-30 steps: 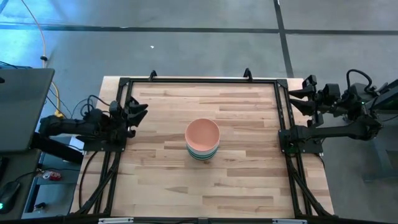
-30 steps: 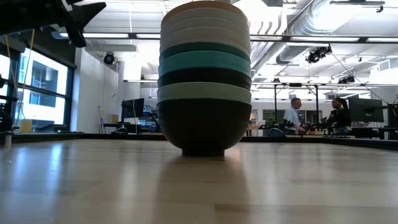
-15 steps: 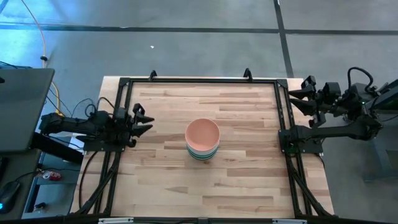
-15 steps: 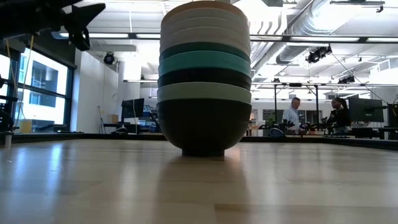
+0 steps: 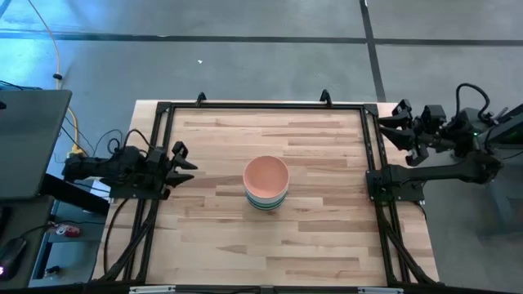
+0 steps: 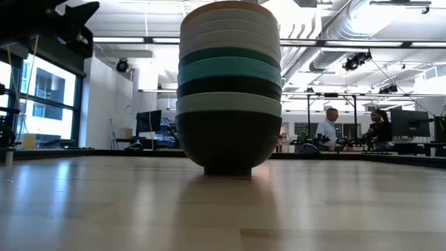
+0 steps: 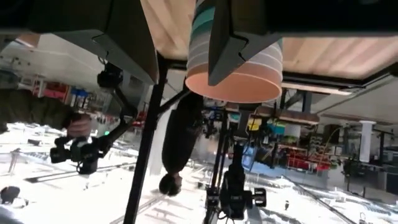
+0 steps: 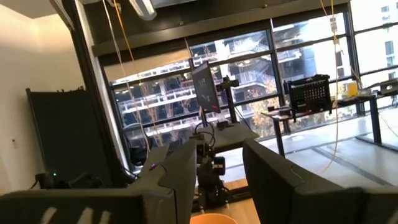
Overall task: Nest bowls inside each other
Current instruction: Return to Home Position
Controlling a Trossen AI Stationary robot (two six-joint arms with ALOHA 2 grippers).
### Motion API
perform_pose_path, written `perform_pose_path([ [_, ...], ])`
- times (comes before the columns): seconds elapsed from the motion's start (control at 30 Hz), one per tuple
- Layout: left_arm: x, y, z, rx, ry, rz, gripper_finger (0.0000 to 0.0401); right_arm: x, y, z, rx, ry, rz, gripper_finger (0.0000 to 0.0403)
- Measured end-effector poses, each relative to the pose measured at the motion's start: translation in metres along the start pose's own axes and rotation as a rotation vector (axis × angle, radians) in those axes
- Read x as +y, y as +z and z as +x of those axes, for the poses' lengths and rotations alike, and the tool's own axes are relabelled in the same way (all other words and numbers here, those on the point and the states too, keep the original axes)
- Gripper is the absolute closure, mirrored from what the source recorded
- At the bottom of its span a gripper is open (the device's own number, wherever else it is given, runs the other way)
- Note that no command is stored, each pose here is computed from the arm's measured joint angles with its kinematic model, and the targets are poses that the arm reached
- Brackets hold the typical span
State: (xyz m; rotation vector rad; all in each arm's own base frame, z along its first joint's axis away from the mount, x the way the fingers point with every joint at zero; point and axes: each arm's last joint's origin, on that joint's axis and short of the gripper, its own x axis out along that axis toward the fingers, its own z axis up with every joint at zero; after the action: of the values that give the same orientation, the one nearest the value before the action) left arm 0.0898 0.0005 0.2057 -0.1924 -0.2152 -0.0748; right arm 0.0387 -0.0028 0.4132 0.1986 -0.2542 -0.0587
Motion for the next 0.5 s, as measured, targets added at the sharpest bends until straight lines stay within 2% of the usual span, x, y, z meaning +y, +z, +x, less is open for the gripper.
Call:
perform_pose_path([
  [0.27,-0.002,0.001,-0.001,0.038,-0.016,0.020,0.0270,0.000,-0.004,0.016,0.032,-0.007,0.003,0.0279],
  [0.5,-0.005,-0.005,-0.001,0.097,-0.041,0.011,0.0270,0.000,-0.002,0.013,0.015,-0.003,0.002,0.0279],
])
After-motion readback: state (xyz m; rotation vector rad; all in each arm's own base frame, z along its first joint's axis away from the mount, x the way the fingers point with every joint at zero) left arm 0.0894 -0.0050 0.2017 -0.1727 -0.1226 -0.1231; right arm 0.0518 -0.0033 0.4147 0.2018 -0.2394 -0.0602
